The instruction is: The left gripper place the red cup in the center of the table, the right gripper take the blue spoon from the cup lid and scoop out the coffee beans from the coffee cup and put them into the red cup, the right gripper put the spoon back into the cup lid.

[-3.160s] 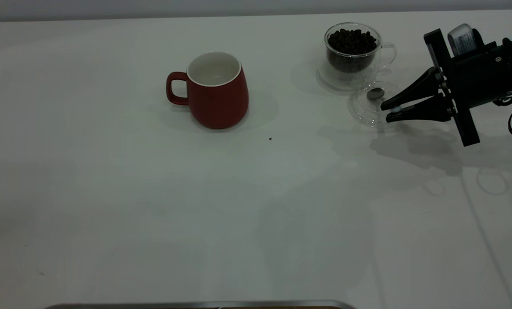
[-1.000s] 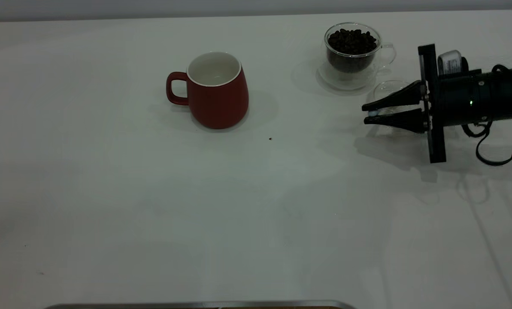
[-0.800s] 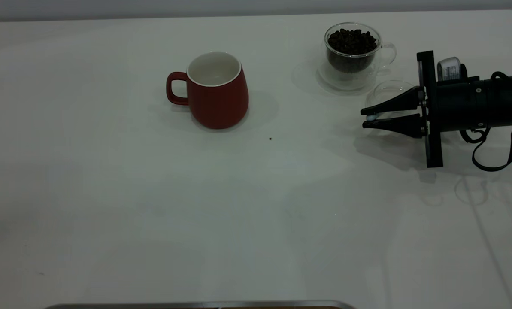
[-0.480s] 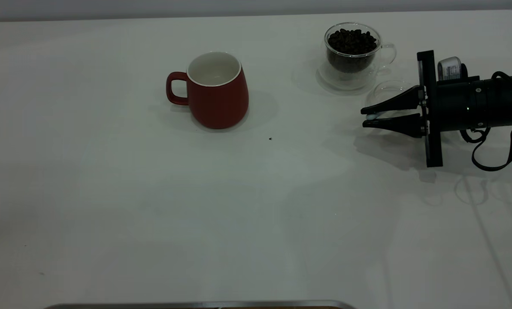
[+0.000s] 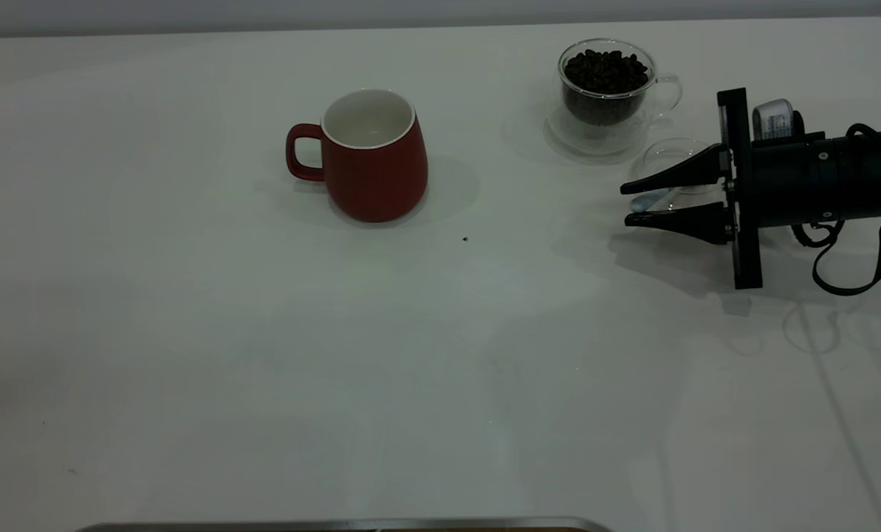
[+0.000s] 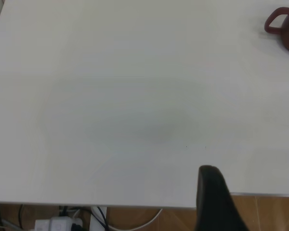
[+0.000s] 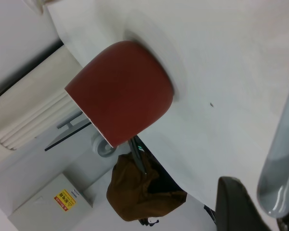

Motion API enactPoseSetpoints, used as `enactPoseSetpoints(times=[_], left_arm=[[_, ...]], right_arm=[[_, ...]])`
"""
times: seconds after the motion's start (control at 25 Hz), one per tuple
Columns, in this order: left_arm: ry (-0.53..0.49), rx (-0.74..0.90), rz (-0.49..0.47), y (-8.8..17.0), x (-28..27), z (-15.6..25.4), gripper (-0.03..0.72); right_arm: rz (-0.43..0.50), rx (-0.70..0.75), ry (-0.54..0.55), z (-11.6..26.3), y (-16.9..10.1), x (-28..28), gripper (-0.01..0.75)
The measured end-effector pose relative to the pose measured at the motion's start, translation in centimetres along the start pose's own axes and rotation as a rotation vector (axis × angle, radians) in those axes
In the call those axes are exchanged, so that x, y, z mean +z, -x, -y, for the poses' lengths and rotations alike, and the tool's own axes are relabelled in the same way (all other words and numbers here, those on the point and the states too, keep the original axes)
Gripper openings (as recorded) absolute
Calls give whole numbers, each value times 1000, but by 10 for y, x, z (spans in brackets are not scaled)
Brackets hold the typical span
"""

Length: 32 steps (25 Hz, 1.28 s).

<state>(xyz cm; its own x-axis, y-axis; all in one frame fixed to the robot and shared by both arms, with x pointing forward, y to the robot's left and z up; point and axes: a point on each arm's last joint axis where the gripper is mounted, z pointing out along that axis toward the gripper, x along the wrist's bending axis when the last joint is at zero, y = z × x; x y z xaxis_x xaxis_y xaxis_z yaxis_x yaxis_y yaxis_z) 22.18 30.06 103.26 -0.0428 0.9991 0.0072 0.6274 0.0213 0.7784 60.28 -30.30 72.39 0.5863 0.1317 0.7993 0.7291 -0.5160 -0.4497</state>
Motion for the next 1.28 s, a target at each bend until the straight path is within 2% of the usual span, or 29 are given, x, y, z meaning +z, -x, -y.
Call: enactPoseSetpoints(times=[0.6,0.8,0.88,1.04,1.16,1.28], left_arm=[[0,-1,0,0,0,0,467],[0,-1,0,0,0,0,467],[0,-2,0,0,0,0,467],[0,-2,0,0,0,0,467],[0,-2,0,0,0,0,467],[0,-2,0,0,0,0,467]], right_arm=[[4,0,-4,0,0,0,263],[31,-32,-33,4,-2,-2,263],[52,-83,-55,7,-14,-7,263],[123,-233,-86,22,-54,-26,263],[270,-369,-64,40,-85,-46,263],[438,-579,-37,74,-131,-64,263]])
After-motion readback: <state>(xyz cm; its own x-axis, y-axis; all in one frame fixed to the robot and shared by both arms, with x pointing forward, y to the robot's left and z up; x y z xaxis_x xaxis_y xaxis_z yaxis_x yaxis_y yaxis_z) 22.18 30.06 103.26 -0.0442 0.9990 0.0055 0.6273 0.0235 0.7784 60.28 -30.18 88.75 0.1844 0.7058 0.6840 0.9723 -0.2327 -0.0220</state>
